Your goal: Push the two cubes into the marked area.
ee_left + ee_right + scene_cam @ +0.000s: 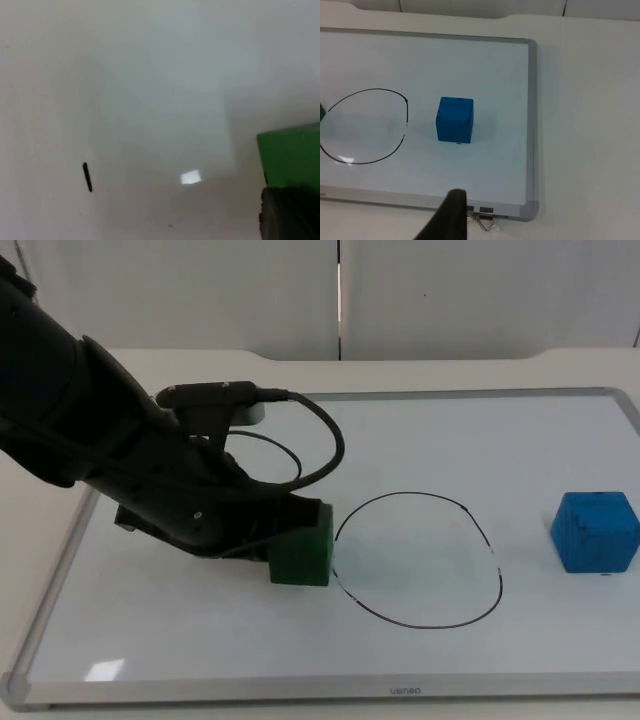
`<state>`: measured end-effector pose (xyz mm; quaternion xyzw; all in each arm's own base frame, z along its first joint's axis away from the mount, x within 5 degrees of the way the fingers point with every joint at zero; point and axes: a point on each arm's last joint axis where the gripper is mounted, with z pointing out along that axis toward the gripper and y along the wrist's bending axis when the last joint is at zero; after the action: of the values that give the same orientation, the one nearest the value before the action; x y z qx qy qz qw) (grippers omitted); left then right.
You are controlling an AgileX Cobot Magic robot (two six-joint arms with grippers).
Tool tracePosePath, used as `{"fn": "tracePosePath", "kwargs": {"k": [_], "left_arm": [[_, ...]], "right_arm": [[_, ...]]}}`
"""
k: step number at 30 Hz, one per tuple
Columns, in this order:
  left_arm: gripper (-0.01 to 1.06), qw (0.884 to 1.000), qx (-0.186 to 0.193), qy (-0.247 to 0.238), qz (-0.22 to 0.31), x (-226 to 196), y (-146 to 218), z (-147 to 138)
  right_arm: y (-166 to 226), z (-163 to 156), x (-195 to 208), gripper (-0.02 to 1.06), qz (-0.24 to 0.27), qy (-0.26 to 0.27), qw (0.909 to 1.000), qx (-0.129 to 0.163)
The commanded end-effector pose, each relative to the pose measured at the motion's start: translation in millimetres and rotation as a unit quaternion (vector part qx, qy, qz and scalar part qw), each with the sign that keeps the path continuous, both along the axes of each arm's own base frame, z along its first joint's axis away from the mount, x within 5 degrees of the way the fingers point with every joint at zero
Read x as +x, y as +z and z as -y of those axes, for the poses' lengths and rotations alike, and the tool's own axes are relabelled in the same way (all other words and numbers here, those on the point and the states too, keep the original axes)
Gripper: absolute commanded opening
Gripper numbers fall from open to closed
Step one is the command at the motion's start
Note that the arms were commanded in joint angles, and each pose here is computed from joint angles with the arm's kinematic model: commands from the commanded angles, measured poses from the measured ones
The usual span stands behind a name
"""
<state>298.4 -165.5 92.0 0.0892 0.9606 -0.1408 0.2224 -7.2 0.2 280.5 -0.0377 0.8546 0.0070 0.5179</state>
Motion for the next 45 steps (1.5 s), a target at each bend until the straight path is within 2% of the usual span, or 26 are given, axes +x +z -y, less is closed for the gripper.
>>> {"fn": "tracePosePath", "kwargs": {"k": [1, 14, 21, 31, 41, 45], "left_arm": [[0.00, 1.000, -0.007, -0.006, -0.005, -1, 1, 3], [0.00, 0.999, -0.013, -0.032, -0.018, -5, 1, 6], [0.00, 1.000, -0.008, -0.028, -0.011, -4, 1, 6], [0.00, 0.999, -0.005, -0.040, 0.016, 0, 7, 20], [0.00, 0.999, -0.005, -0.046, -0.013, -2, -9, 22], [0.00, 0.999, -0.004, -0.044, -0.009, 0, -8, 22]], "right_arm": [[-1, 0, 0, 1.05, 0.002, -0.002, 1.0000, 0.001], [-1, 0, 0, 1.05, 0.002, -0.002, 1.0000, 0.001], [-1, 0, 0, 1.05, 0.002, -0.002, 1.0000, 0.001], [-1, 0, 0, 1.05, 0.002, -0.002, 1.0000, 0.001], [-1, 0, 0, 1.05, 0.002, -0.002, 1.0000, 0.000], [-1, 0, 0, 1.05, 0.002, -0.002, 1.0000, 0.000]]}}
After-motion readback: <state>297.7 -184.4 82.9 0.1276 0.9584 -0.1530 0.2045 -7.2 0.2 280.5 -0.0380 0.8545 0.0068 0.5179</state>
